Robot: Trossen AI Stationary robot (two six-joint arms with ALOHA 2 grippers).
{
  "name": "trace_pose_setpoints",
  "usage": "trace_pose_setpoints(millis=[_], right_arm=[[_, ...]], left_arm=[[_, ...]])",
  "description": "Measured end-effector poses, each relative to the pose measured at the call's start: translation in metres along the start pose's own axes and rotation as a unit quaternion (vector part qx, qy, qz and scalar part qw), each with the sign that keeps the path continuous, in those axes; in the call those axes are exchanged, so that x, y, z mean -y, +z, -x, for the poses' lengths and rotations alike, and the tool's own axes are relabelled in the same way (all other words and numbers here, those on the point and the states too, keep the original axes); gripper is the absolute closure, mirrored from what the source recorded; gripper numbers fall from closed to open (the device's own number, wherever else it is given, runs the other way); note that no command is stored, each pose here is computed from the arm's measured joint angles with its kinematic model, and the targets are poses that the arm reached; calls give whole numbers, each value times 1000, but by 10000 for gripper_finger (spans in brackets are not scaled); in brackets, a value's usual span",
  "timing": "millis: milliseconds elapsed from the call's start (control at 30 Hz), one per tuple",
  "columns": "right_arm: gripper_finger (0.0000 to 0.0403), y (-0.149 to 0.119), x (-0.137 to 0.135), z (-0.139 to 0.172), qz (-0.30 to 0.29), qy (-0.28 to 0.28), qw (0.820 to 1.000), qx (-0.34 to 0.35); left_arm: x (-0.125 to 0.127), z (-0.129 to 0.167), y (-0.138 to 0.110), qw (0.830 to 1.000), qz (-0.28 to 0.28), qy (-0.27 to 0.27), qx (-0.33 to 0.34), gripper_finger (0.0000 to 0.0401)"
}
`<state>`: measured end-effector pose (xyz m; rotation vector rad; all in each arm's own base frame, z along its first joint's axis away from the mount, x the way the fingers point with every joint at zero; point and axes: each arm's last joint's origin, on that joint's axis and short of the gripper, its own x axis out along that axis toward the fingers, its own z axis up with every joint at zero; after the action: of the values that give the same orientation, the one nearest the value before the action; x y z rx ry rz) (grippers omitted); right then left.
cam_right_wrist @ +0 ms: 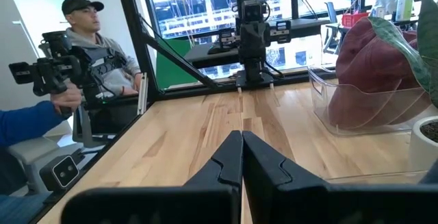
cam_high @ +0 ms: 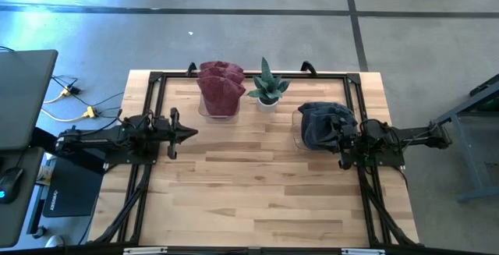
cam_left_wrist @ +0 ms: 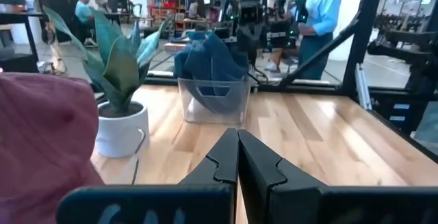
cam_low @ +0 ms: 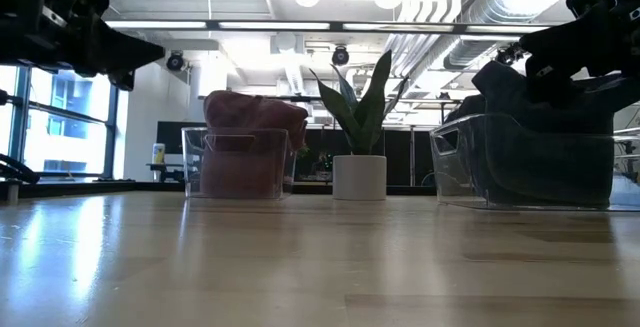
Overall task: Pick & Place hat
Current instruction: Return to home position
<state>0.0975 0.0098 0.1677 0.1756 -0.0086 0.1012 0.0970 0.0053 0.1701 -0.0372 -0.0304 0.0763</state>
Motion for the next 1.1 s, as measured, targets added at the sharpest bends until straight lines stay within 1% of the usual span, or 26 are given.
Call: trace_pose_setpoints(millis=[233,1100], right_arm=[[402,0,0,0,0,0,1000,0],[402,0,0,0,0,0,1000,0]], left_arm=[[0,0,-1,1000,8,1,-2,400],[0,-1,-2,1000,6,1,-7,400]])
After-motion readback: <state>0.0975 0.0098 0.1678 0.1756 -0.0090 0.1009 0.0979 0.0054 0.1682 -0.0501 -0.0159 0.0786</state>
